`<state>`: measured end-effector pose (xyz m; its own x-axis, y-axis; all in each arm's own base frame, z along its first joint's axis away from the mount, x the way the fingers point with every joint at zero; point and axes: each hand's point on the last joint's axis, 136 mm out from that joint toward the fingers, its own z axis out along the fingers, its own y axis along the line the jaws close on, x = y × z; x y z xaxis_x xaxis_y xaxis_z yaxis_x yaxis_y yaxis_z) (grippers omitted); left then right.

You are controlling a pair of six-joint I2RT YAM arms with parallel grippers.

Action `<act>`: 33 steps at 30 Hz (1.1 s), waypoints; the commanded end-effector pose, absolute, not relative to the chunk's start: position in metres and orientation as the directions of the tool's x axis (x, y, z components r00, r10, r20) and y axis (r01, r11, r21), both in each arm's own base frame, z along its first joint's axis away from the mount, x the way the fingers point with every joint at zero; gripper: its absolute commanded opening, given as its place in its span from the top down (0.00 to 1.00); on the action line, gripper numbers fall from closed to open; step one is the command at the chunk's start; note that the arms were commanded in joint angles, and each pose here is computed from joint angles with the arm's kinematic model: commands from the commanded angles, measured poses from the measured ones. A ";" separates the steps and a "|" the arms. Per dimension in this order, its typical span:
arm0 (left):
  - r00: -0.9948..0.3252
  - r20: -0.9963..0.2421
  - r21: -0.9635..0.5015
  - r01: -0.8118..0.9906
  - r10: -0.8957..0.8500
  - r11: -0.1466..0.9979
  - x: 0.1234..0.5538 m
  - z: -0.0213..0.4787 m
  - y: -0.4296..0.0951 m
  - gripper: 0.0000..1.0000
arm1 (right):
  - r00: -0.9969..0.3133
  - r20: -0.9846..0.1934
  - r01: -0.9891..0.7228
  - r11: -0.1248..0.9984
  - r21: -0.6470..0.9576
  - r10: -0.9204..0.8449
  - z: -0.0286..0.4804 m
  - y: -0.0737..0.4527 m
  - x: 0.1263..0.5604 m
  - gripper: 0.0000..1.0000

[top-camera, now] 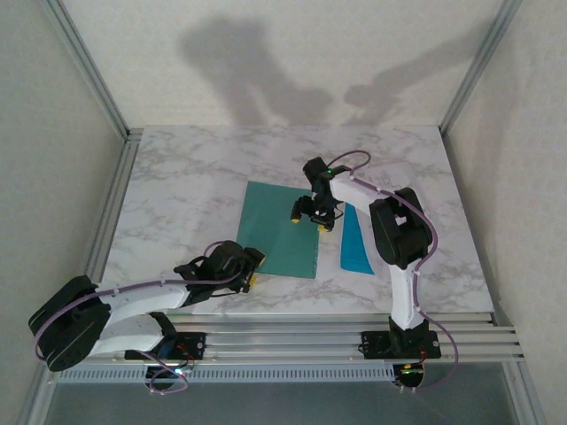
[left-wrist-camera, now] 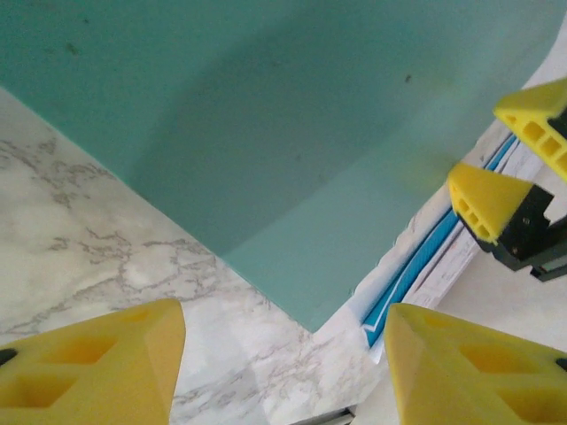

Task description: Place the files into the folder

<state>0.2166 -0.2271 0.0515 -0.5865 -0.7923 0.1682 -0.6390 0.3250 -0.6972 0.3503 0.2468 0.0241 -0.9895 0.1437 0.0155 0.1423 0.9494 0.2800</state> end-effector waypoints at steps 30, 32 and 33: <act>-0.540 0.191 -0.767 -0.603 -0.820 0.219 0.247 0.052 -0.255 0.64 | -0.985 0.124 0.145 0.956 0.254 0.117 -0.006 0.240 0.333 0.22; -0.539 0.193 -0.767 -0.604 -0.820 0.217 0.247 0.052 -0.255 0.65 | -0.986 0.123 0.143 0.957 0.254 0.114 -0.006 0.240 0.333 0.22; -0.537 0.193 -0.765 -0.606 -0.821 0.216 0.247 0.051 -0.255 0.65 | -0.986 0.123 0.143 0.957 0.254 0.115 -0.006 0.240 0.333 0.22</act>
<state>0.2367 -0.2475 0.0383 -0.5508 -0.8137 0.1859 -0.6335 0.2626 -0.7278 0.3504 0.2464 0.0244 -0.9914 0.1267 0.0319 0.1304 0.9441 0.3028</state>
